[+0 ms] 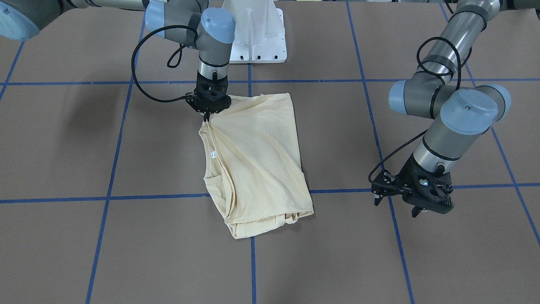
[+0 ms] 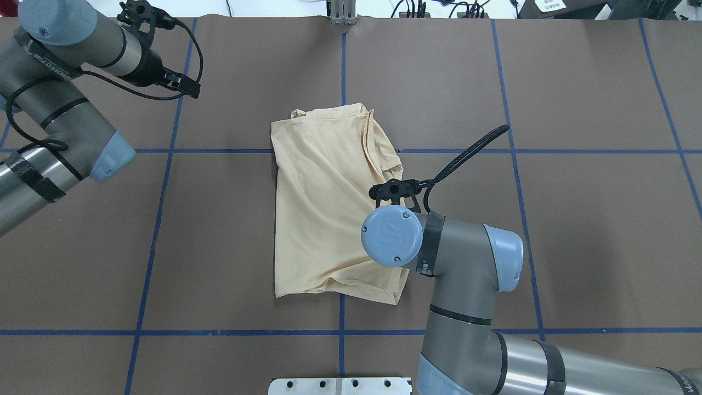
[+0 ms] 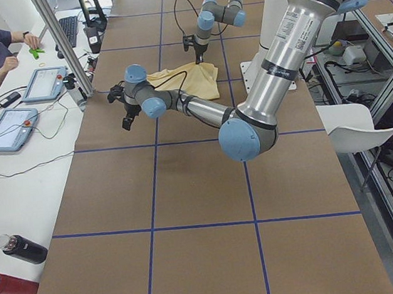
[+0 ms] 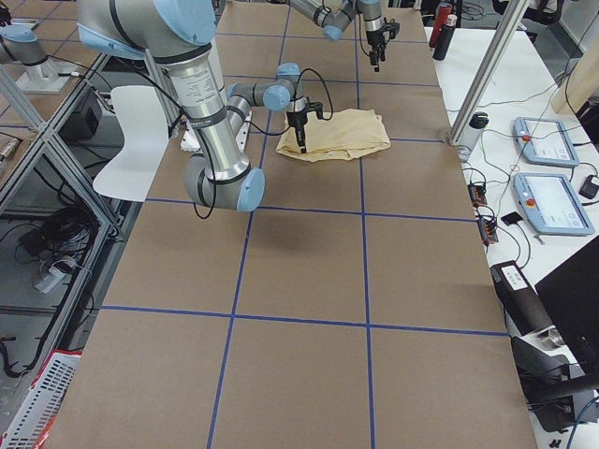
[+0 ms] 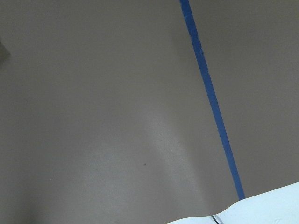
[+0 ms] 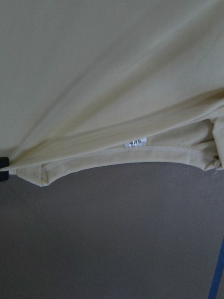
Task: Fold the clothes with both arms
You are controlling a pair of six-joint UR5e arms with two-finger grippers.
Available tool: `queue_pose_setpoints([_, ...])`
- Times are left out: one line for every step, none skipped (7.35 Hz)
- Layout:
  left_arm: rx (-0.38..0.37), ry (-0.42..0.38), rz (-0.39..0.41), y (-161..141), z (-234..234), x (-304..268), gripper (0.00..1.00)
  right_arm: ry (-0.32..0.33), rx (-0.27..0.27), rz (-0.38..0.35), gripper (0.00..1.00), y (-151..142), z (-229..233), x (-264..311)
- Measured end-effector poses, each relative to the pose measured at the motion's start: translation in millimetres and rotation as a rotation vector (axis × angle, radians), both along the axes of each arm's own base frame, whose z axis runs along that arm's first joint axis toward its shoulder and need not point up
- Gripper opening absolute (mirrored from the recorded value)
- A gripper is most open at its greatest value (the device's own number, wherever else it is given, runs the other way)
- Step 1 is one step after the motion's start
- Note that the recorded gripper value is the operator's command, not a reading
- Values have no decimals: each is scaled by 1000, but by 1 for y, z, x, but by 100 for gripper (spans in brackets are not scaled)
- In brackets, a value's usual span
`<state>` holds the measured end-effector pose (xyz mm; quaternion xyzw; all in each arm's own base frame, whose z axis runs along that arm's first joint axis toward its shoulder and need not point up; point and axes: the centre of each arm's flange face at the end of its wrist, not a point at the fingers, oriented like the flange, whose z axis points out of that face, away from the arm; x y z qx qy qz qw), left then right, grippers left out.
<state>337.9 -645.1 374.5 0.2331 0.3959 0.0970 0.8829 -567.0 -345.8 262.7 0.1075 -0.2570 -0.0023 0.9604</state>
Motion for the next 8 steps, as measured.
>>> queue_pose_setpoints([0, 0, 0, 0, 0, 0, 100, 3, 8, 1, 100, -2, 3, 3])
queue_pose_setpoints([0, 0, 0, 0, 0, 0, 100, -9, 18, 6, 100, -2, -2, 6])
queue_pose_setpoints([0, 0, 0, 0, 0, 0, 100, -43, 29, 12, 100, -3, -12, 8])
queue_pose_setpoints([0, 0, 0, 0, 0, 0, 100, -94, 44, 22, 100, -6, -21, 9])
queue_pose_setpoints([0, 0, 0, 0, 0, 0, 100, -136, 58, 44, 100, -17, -28, 13])
queue_pose_setpoints([1, 1, 0, 0, 0, 0, 100, -158, 68, 74, 100, -37, -35, 15])
queue_pose_setpoints([2, 2, 0, 1, -1, -1, 100, -167, 74, 104, 100, -64, -45, 6])
queue_pose_setpoints([3, 3, 0, 1, -2, -1, 100, -157, 77, 124, 100, -92, -49, -10])
